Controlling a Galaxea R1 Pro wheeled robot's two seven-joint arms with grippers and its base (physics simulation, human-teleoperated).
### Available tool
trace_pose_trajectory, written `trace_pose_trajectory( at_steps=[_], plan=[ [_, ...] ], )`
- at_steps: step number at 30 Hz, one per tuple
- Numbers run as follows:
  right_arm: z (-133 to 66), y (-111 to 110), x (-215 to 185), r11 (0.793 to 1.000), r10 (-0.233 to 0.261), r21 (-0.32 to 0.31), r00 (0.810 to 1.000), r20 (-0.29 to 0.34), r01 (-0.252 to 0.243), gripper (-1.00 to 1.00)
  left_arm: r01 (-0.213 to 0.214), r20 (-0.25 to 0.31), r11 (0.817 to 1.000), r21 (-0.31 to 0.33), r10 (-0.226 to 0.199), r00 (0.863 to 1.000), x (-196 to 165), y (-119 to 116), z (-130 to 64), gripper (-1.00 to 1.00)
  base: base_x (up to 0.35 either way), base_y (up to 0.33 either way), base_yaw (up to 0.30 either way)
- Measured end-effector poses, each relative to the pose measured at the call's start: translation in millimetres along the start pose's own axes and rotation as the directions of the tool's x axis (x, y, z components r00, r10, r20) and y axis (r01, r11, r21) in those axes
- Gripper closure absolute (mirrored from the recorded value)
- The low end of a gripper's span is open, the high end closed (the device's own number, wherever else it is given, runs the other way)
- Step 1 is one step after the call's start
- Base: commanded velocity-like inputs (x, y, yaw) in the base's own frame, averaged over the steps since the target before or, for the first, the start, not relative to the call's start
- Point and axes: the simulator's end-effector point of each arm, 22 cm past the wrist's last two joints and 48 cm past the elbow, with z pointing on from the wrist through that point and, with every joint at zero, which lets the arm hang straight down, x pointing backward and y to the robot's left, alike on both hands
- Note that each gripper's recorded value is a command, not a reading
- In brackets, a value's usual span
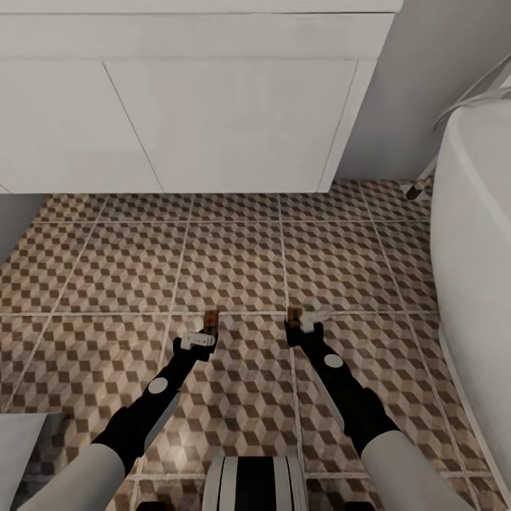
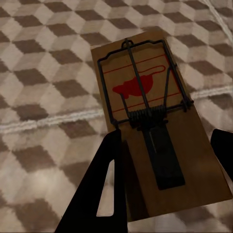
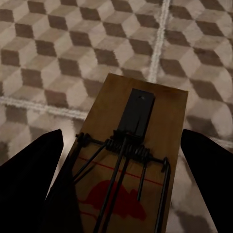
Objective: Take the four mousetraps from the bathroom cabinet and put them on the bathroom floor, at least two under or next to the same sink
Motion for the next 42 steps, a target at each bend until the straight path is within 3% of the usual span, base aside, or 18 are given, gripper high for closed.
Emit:
trace_pose_trajectory(
  at_steps=[21, 28, 35, 42],
  plan=[
    [18.7, 13, 30, 1.0, 0.001, -0.026, 1.0, -0.019, -0.002, 1.0, 0.019, -0.083, 1.0, 0.01, -0.018, 0.996, 61, -4, 10.5, 1.0, 0.0, 0.0, 0.0],
    [24.2, 18, 18, 0.999, 0.009, -0.037, 1.0, 0.02, -0.008, 1.0, 0.028, -0.073, 0.999, 0.019, -0.027, 0.997, 65, -7, 16.4, 1.0, 0.0, 0.0, 0.0],
    [30.4, 29, 40, 0.998, 0.004, -0.061, 1.0, -0.007, -0.005, 1.0, 0.024, -0.043, 0.999, 0.025, -0.023, 0.999, 62, -3, 16.0, 1.0, 0.0, 0.0, 0.0],
    [36.4, 32, 65, 0.998, 0.011, -0.067, 0.999, -0.044, -0.014, 1.0, 0.02, -0.002, 0.999, 0.044, -0.02, 1.0, 57, -3, -0.6, 1.0, 0.0, 0.0, 0.0]
  ],
)
